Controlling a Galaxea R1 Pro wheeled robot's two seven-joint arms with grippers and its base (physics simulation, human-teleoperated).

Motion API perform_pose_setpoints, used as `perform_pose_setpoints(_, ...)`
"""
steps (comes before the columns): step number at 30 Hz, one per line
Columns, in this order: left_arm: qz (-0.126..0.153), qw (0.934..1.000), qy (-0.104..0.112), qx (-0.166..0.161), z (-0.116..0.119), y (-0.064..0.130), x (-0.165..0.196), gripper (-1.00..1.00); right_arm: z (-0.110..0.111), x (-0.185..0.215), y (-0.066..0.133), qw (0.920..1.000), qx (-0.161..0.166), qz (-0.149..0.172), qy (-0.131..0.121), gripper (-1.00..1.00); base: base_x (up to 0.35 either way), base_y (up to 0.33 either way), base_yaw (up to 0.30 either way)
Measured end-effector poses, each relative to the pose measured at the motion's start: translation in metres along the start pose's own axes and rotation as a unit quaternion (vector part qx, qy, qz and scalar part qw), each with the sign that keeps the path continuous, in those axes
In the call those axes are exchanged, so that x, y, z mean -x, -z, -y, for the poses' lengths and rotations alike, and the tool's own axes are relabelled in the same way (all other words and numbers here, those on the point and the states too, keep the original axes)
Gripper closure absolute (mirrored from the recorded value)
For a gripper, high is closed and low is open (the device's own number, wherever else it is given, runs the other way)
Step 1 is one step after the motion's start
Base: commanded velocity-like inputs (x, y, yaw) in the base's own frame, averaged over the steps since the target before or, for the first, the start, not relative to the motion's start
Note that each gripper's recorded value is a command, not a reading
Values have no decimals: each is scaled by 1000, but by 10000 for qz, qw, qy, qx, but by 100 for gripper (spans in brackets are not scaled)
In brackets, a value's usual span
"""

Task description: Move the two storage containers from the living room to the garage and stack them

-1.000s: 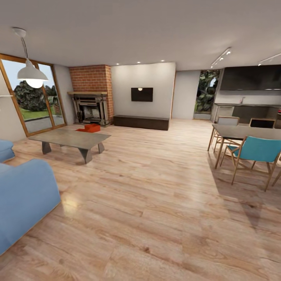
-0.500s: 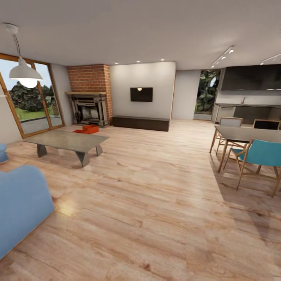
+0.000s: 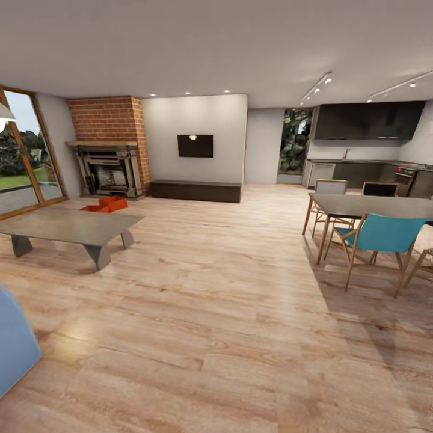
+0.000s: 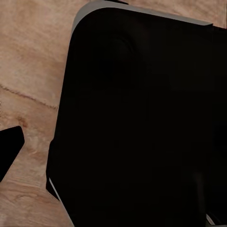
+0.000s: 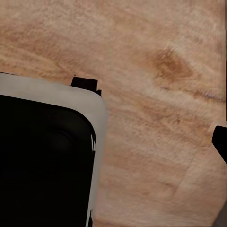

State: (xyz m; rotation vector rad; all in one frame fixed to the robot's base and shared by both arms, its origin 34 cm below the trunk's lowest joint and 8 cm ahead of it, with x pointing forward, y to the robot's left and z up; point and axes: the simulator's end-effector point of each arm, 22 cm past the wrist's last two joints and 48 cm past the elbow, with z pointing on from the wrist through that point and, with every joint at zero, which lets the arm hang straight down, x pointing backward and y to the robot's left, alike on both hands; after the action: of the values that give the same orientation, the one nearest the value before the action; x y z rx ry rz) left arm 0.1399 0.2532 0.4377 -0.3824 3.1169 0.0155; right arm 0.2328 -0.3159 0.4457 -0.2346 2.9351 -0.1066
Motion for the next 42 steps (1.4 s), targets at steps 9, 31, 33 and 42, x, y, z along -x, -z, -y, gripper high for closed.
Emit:
perform_pose_setpoints(9,1,10000,5,2,0,0,0,-100,0,0,0,10000,2,-1,1,-100,331,0,-226)
perform_pose_setpoints(31,2,10000,9,3,0,0,0,-100,0,-1,0,10000,5,-11,47,-100,331,0,-12)
perform_pose_setpoints(33,0,10000,10,3,0,0,0,-100,0,-1,0,10000,5,-11,47,-100,331,0,0)
perform_pose_setpoints(42,-5,10000,18,3,0,0,0,-100,0,0,0,10000,5,-4,40,-100,331,0,0)
